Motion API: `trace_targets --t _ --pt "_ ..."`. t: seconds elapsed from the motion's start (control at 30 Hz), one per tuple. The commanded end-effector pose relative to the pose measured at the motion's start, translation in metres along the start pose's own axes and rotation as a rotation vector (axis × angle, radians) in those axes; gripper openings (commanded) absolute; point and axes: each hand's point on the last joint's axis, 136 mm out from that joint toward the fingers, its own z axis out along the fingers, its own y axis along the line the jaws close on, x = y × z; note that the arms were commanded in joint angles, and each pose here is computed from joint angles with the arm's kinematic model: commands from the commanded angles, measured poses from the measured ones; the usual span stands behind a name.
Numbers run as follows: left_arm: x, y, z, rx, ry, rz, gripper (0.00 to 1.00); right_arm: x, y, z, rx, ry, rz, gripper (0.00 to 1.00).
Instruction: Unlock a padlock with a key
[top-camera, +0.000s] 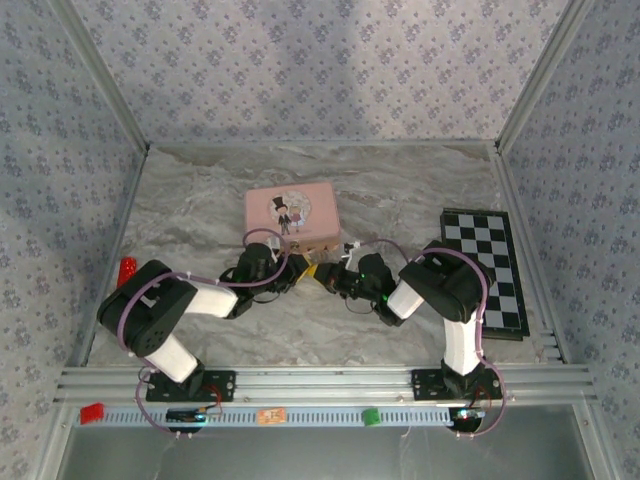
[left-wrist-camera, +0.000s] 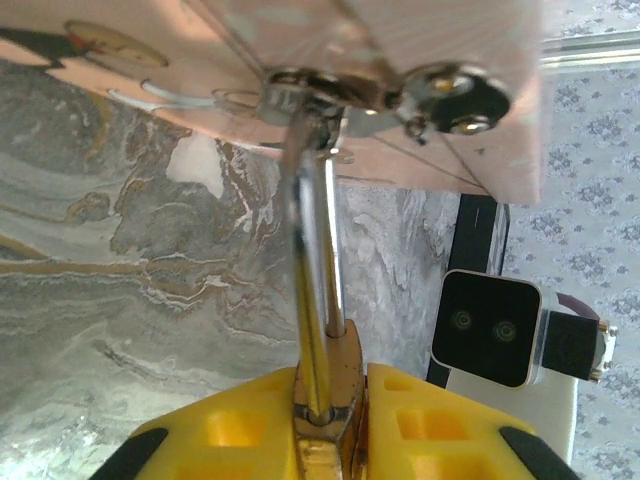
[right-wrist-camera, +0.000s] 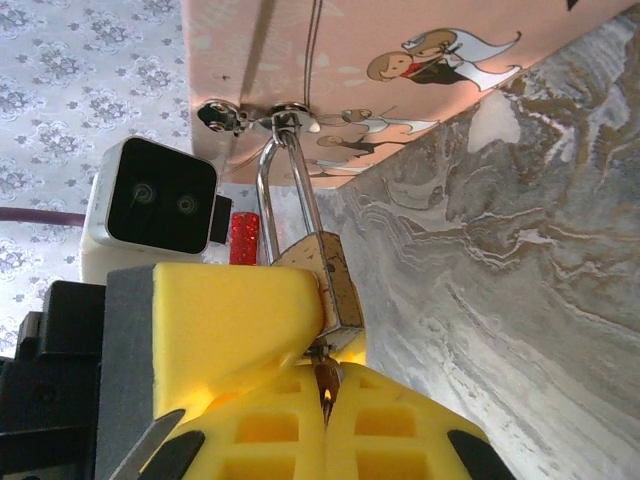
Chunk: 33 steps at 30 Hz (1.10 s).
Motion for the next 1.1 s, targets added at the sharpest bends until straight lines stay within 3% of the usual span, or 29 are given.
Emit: trace_targets --t 0.0,0.3,0.4,0.53,0.97,1.07 --pt "0.009 0.025 0.001 -0.078 0.029 -0.036 0.15 -0.005 0.031 0.003 -0.098 0.0 -0.037 0.0" --pt "0.011 0.017 0.0 -0.039 0.02 -0.031 0.13 -0.017 0.038 0.004 -0.129 -0.029 -0.034 0.0" --pt "0.009 0.017 -0.003 -0.038 0.007 -0.036 0.28 -0.02 0.042 0.003 -0.138 -0.038 -0.044 0.0" --pt "0.001 0.015 -0.008 -0.028 -0.028 -0.032 0.32 -0.018 0.038 0.002 -0.127 -0.036 -0.038 0.0" --pt "-0.014 0.005 -0.006 0.036 -0.059 -0.046 0.32 -0.015 0.037 0.001 -0.124 -0.033 -0.042 0.0" --pt "-0.015 0.006 -0.007 0.032 -0.059 -0.044 0.28 -0.014 0.037 0.002 -0.125 -0.032 -0.041 0.0"
